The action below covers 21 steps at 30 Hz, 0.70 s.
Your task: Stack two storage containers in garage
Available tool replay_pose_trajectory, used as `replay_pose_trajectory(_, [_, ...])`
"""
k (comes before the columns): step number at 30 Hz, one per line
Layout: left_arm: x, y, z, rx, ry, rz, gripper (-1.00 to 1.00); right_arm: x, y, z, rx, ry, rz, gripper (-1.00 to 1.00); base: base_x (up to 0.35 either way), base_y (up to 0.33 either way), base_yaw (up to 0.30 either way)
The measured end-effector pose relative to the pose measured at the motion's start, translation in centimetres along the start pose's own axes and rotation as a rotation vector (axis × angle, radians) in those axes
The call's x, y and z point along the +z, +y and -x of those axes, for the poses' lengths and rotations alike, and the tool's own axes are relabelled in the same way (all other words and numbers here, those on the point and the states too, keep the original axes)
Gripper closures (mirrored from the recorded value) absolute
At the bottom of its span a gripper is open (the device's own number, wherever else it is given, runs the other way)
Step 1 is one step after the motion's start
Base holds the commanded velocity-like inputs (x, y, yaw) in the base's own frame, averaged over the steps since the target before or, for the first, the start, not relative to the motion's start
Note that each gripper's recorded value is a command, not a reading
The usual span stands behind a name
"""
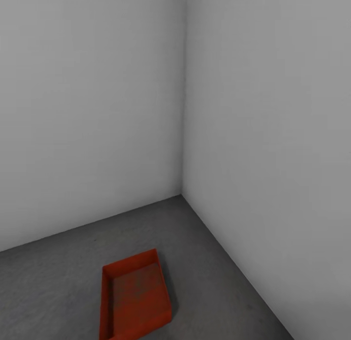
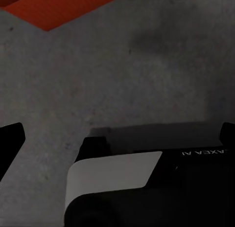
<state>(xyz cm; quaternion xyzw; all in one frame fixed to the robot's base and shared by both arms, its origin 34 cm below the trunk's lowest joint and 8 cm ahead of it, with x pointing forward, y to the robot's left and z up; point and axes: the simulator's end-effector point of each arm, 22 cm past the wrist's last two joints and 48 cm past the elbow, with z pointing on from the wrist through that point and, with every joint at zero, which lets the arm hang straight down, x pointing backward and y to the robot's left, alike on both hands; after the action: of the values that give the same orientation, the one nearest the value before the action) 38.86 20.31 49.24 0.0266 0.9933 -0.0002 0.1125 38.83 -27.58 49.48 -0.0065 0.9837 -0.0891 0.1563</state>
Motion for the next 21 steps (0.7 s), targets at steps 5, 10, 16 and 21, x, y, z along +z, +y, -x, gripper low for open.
replay_pose_trajectory(5, [0.0, 0.4, 0.0, 0.0, -0.001, 0.005, -1.0, 0.0, 0.1, 0.1, 0.0, -0.003, 0.0, -1.0, 0.0, 0.0, -0.034])
replay_pose_trajectory(10, [-0.1, 0.4, 0.0, 0.001, -0.002, 0.006, -1.0, -0.1, 0.1, 0.2, 0.001, -0.004, -0.004, -1.0, 0.0, 0.0, -0.195])
replay_pose_trajectory(16, [-0.1, 0.3, -0.6, 0.002, 0.003, 0.004, -1.0, -0.2, 0.0, 0.3, 0.002, -0.007, -0.005, -1.0, 0.0, 0.0, -0.252])
replay_pose_trajectory(21, [-0.2, 0.1, -1.3, 0.002, 0.011, 0.001, -1.0, -0.2, 0.0, 0.5, 0.003, -0.01, -0.005, -1.0, 0.0, 0.0, -0.258])
